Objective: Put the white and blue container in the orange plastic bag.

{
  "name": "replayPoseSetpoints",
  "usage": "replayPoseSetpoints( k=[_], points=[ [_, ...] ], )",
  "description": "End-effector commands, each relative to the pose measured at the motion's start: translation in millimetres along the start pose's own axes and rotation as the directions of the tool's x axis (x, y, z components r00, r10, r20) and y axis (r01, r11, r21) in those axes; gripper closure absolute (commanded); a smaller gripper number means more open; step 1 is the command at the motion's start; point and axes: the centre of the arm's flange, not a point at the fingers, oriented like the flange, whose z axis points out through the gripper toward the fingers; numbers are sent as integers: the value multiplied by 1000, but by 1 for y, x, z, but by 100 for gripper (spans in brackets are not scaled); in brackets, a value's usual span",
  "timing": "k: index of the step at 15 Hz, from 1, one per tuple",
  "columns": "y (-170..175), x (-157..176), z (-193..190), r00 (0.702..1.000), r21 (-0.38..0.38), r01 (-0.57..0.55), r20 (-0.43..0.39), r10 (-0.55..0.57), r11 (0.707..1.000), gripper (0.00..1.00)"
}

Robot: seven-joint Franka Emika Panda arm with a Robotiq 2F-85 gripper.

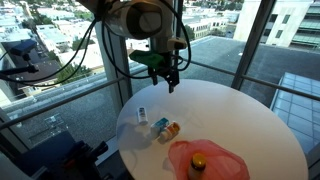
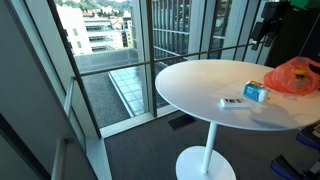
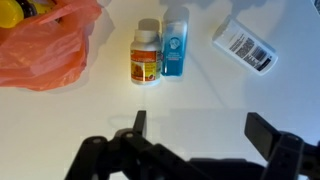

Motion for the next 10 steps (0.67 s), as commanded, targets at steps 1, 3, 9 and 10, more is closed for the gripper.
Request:
replayPoseSetpoints(
  k=[1,3,9,10],
  points=[
    [4,6,23,1000,17,9,26,-10,1000,0],
    [6,8,41,999,19,3,52,-4,1000,0],
    [12,8,93,996,80,-9,84,2,997,0],
    [13,8,100,996,93,-7,87,-1,996,0]
  ],
)
